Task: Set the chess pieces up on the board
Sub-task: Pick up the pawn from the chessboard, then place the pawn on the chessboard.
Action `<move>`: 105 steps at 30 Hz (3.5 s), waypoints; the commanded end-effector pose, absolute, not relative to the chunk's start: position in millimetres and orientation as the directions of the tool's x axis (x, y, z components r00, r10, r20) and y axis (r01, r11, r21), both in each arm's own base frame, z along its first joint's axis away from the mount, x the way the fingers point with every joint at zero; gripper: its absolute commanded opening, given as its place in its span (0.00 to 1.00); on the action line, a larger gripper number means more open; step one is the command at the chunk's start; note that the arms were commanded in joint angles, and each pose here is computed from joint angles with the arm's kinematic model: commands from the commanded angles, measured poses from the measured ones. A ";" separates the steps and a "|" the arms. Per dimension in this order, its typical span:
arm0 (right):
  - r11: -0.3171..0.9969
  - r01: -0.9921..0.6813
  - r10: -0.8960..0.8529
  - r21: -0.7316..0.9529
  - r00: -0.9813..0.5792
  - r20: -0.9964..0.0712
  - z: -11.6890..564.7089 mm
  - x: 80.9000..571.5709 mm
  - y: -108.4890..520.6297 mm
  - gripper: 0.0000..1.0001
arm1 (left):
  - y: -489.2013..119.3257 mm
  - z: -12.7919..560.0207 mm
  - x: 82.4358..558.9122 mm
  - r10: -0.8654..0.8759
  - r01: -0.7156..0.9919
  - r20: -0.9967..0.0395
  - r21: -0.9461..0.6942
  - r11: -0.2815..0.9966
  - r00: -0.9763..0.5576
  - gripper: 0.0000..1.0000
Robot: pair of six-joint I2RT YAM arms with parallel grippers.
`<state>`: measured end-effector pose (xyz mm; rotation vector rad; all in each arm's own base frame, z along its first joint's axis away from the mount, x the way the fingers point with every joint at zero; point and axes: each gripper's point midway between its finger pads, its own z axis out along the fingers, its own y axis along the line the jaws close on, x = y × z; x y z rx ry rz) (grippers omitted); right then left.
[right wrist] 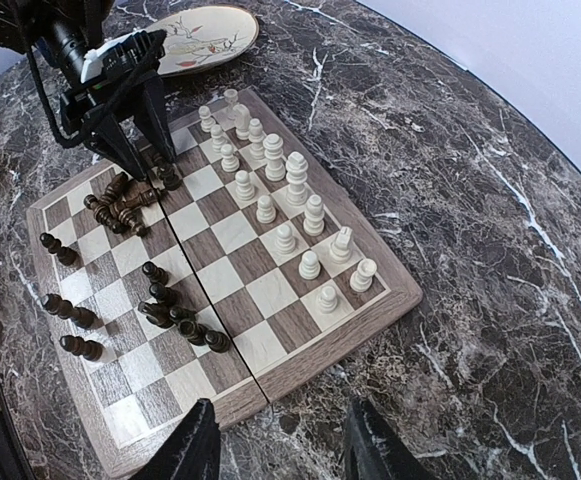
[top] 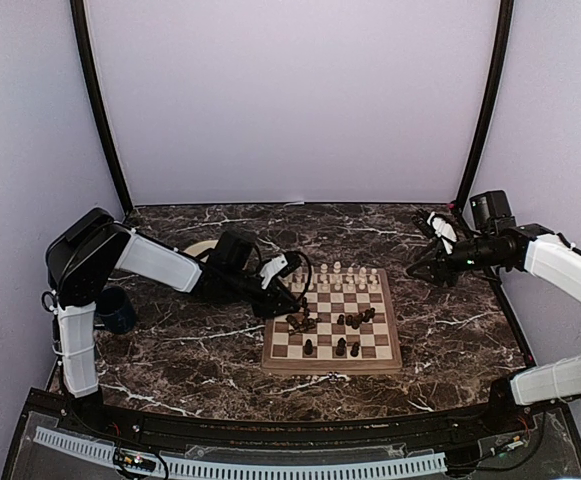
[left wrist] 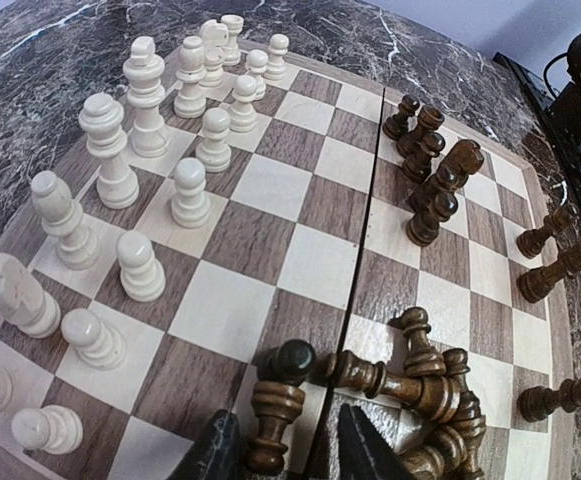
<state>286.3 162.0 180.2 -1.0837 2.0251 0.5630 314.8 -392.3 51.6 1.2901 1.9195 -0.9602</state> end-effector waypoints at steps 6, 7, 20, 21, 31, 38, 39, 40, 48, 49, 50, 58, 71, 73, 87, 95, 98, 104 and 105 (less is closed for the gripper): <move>0.545 -0.839 -0.505 0.008 -0.336 -0.795 181.0 291.1 160.7 0.43 | -383.0 27.7 308.3 0.560 0.939 -0.759 -0.211 0.271 -0.332 0.33; 0.543 -0.840 -0.505 0.009 -0.335 -0.796 181.0 291.1 161.1 0.43 | -382.9 27.9 308.7 0.560 0.939 -0.759 -0.210 0.273 -0.333 0.32; 0.538 -0.843 -0.504 0.019 -0.340 -0.794 179.4 291.0 162.0 0.44 | -375.3 31.7 308.6 0.600 0.945 -0.737 -0.171 0.279 -0.311 0.22; 0.538 -0.843 -0.505 0.019 -0.340 -0.793 179.2 291.0 162.1 0.43 | -374.9 31.6 308.2 0.602 0.945 -0.735 -0.172 0.278 -0.311 0.20; 0.537 -0.844 -0.506 0.019 -0.340 -0.793 178.5 290.3 162.0 0.44 | -368.0 50.0 305.1 0.657 0.942 -0.679 -0.181 0.281 -0.327 0.07; 0.533 -0.846 -0.507 0.033 -0.350 -0.788 175.5 290.8 163.0 0.44 | -349.9 64.3 299.5 0.734 0.928 -0.570 -0.188 0.321 -0.369 0.06; 0.533 -0.846 -0.507 0.032 -0.349 -0.788 175.7 291.0 163.1 0.44 | -348.5 65.5 298.0 0.740 0.928 -0.561 -0.192 0.320 -0.371 0.06; 0.533 -0.846 -0.507 0.034 -0.350 -0.788 175.5 291.1 163.2 0.44 | -347.3 66.7 296.9 0.743 0.928 -0.557 -0.192 0.320 -0.371 0.06; 0.533 -0.846 -0.506 0.033 -0.349 -0.788 175.9 290.4 163.1 0.44 | -344.4 75.7 298.9 0.742 0.937 -0.577 -0.150 0.316 -0.342 0.06; 0.531 -0.847 -0.505 0.034 -0.349 -0.789 176.4 290.4 163.6 0.44 | -346.2 80.5 300.3 0.729 0.939 -0.598 -0.139 0.314 -0.332 0.06; 0.531 -0.847 -0.505 0.037 -0.351 -0.789 175.9 290.2 163.5 0.44 | -348.5 84.6 300.4 0.717 0.942 -0.619 -0.131 0.308 -0.321 0.06; 0.505 -0.861 -0.502 0.054 -0.344 -0.794 182.3 286.7 167.4 0.44 | -357.4 110.0 300.7 0.668 0.950 -0.688 -0.104 0.295 -0.283 0.06; 0.488 -0.872 -0.630 -0.040 -0.320 -0.708 171.9 294.8 178.3 0.43 | -321.3 122.8 239.5 0.828 0.905 -0.365 -0.147 0.400 -0.425 0.08; 0.484 -0.874 -0.636 -0.036 -0.324 -0.700 167.1 295.8 180.8 0.42 | -314.3 113.1 231.0 0.860 0.904 -0.277 -0.113 0.413 -0.428 0.08; 0.520 -0.851 -0.643 -0.080 -0.328 -0.692 157.4 295.6 172.0 0.42 | -344.1 80.5 208.7 0.959 0.961 -0.063 0.014 0.278 -0.277 0.08; 0.519 -0.850 -0.645 -0.090 -0.320 -0.694 156.5 294.2 170.6 0.42 | -352.3 70.4 211.4 0.969 0.968 -0.019 0.040 0.246 -0.246 0.14; 0.517 -0.851 -0.643 -0.089 -0.318 -0.697 156.1 293.7 171.2 0.42 | -354.2 67.3 208.2 0.970 0.969 -0.014 0.026 0.244 -0.244 0.15; 0.512 -0.855 -0.642 -0.080 -0.319 -0.697 155.4 293.4 172.7 0.42 | -355.5 66.2 208.7 0.968 0.967 -0.010 0.041 0.250 -0.250 0.24; 0.512 -0.855 -0.642 -0.079 -0.320 -0.697 155.3 293.2 172.7 0.42 | -356.0 67.0 209.3 0.967 0.966 -0.013 0.042 0.255 -0.255 0.27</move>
